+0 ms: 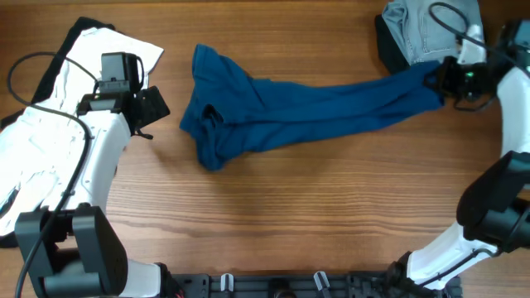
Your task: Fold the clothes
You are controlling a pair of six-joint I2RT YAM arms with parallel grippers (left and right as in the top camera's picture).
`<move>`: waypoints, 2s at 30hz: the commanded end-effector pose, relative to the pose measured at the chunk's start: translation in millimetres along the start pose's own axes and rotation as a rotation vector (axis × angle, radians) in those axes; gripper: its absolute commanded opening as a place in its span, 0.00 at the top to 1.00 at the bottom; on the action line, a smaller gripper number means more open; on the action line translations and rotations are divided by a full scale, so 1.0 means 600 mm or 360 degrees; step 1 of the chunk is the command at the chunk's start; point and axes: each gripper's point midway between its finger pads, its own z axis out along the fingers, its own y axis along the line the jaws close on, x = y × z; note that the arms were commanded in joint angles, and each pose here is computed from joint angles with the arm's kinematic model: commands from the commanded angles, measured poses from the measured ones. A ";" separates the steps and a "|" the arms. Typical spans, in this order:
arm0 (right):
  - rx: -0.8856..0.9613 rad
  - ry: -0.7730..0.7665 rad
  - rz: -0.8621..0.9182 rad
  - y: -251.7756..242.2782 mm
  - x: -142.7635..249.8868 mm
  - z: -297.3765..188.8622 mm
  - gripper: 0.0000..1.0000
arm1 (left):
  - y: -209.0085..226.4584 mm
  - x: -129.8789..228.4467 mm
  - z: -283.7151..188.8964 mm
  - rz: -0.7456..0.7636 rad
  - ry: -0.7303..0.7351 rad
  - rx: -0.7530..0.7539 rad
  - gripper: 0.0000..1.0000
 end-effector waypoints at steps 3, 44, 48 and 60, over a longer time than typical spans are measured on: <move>-0.0023 0.0159 -0.0375 0.199 0.036 0.077 0.96 | 0.001 -0.006 0.000 0.0011 -0.0004 0.0011 0.00; 0.0177 0.0375 -0.0486 0.293 0.111 0.186 0.03 | -0.018 -0.006 0.000 0.0006 0.0008 0.0109 0.00; 0.0106 0.0222 -0.0564 0.339 0.068 0.103 0.02 | -0.023 -0.005 0.001 0.0006 0.0015 0.0138 0.00; 0.0281 0.0523 -0.0269 0.236 0.227 0.232 0.96 | -0.031 -0.003 0.000 0.0005 0.0029 0.0182 0.30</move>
